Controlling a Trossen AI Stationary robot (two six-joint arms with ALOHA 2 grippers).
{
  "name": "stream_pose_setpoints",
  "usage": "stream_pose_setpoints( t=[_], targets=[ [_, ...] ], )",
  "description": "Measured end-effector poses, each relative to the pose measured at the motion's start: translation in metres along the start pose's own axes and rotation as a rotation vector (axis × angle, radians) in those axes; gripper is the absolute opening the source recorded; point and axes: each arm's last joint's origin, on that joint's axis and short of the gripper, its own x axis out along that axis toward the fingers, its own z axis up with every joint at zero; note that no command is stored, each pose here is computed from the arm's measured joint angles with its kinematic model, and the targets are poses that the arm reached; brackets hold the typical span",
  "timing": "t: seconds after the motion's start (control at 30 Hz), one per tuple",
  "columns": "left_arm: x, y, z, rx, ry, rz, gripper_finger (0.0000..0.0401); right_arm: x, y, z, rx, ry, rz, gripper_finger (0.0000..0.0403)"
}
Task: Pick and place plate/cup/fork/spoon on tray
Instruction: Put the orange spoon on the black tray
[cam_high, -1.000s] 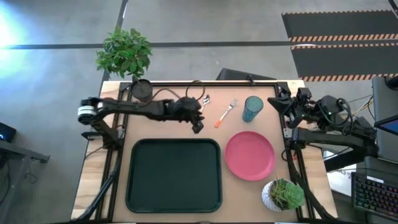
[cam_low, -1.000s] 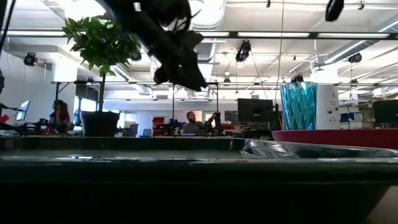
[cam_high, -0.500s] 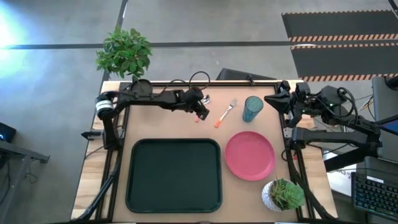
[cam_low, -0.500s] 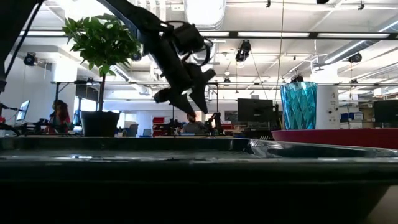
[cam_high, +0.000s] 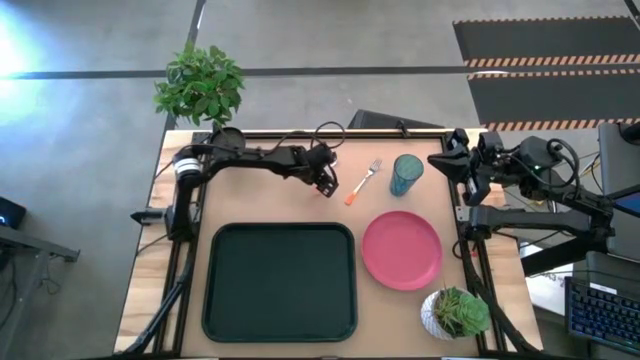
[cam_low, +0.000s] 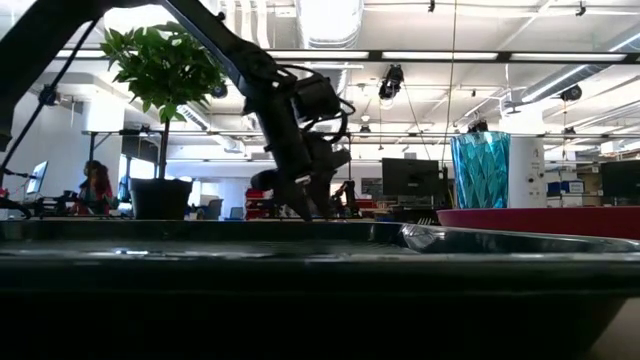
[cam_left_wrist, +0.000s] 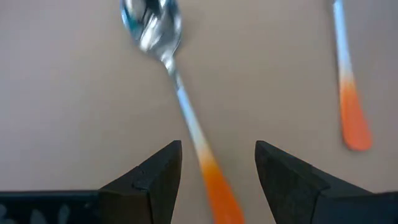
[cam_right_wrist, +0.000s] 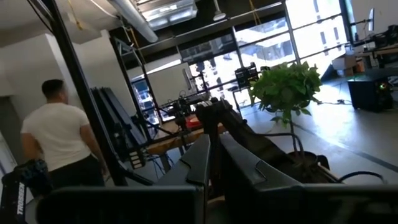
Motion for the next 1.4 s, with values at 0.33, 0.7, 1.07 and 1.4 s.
stream_pose_setpoints(
  t=[0.33, 0.7, 1.07, 1.4],
  targets=[
    [0.013, -0.001, 0.017, 0.052, 0.017, 0.023, 0.0187, 0.009, -0.004, -0.004, 0.046, 0.033, -0.012, 0.0022],
    [0.021, 0.011, 0.014, 0.039, 0.070, 0.057, 0.0187, 0.007, -0.003, -0.003, 0.040, 0.023, -0.009, 0.0022],
    [0.023, 0.009, 0.014, -0.017, 0.036, 0.030, 0.0187, 0.007, -0.002, -0.003, 0.038, 0.018, -0.006, 0.0022],
    [0.027, 0.010, 0.012, -0.065, 0.021, 0.016, 0.0181, 0.006, -0.002, -0.002, 0.038, 0.015, -0.002, 0.0022]
  ],
)
